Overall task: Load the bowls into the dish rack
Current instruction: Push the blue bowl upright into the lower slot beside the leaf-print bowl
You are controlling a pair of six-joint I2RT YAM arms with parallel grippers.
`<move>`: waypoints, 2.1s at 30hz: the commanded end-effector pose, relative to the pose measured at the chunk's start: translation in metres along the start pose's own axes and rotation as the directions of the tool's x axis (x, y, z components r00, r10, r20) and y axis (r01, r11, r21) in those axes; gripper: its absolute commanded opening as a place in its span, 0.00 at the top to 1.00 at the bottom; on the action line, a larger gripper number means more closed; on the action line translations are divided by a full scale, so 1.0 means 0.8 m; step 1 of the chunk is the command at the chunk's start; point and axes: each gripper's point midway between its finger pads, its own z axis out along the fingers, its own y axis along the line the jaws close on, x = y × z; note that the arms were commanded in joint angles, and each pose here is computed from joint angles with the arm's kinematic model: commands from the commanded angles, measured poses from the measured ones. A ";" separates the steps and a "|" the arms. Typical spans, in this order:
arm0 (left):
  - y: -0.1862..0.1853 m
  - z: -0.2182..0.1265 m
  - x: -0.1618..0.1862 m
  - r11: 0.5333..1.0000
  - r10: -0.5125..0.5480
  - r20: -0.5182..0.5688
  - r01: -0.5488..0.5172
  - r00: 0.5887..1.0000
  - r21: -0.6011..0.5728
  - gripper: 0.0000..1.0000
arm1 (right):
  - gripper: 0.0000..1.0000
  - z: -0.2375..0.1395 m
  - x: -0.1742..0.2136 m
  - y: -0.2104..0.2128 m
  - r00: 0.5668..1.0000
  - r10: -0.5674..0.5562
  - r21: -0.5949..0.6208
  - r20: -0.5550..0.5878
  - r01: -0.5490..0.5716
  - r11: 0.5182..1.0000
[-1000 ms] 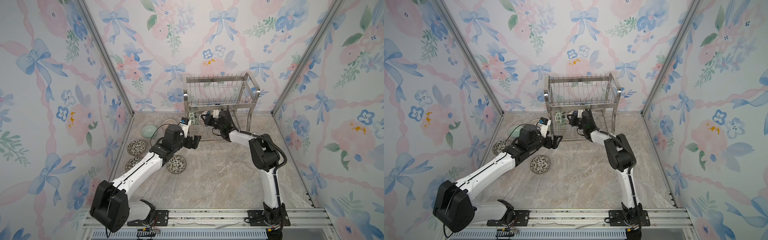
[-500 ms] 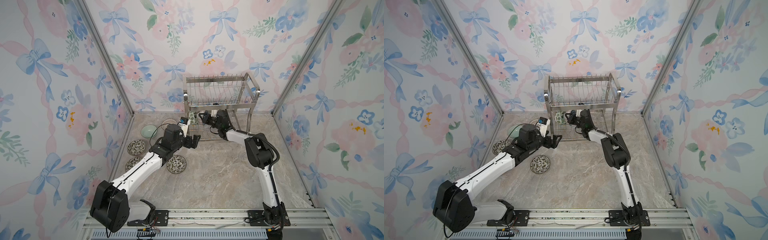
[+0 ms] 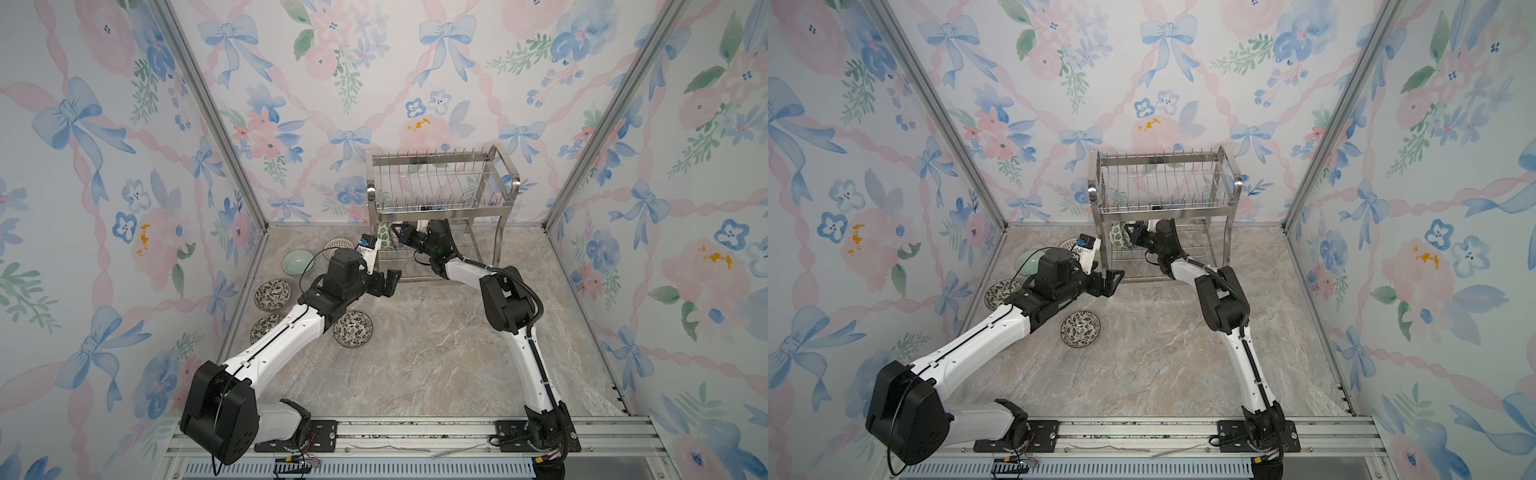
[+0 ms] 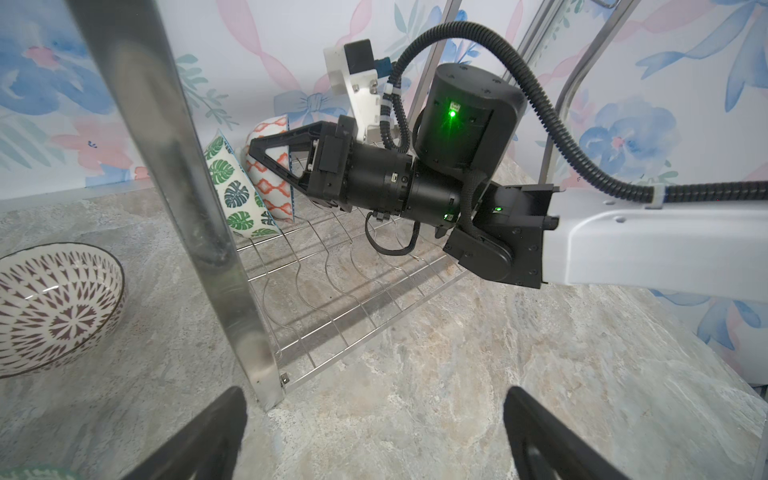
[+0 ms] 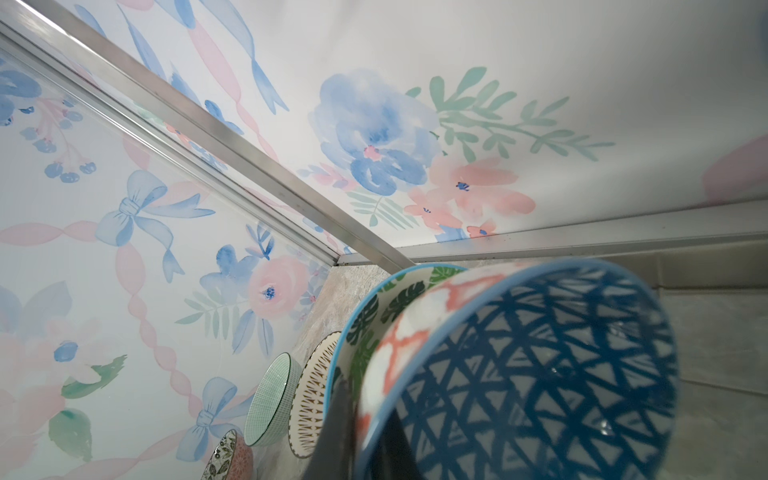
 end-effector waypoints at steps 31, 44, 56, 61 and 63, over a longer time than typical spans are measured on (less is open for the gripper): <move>0.001 0.000 -0.002 1.000 0.000 0.008 0.000 1.000 0.009 0.02 | 1.00 0.001 0.002 0.013 0.999 0.044 -0.150 0.021 -0.041 0.988; 0.001 0.000 -0.002 1.000 0.002 0.008 -0.002 1.000 0.009 0.02 | 1.00 -0.006 0.002 0.008 0.999 0.036 -0.139 0.005 -0.035 0.990; -0.001 0.000 -0.001 1.000 0.002 0.005 -0.002 1.000 0.015 0.02 | 0.95 -0.020 0.007 -0.012 0.999 -0.006 -0.057 -0.048 0.004 0.998; -0.001 0.001 0.000 1.000 0.002 0.004 -0.002 1.000 0.016 0.02 | 0.87 -0.021 0.011 -0.014 0.997 -0.019 -0.042 -0.073 0.016 0.999; -0.001 0.001 -0.001 1.000 0.002 0.005 -0.002 1.000 0.014 0.02 | 0.84 -0.022 0.011 -0.014 0.997 -0.020 -0.041 -0.074 0.017 0.999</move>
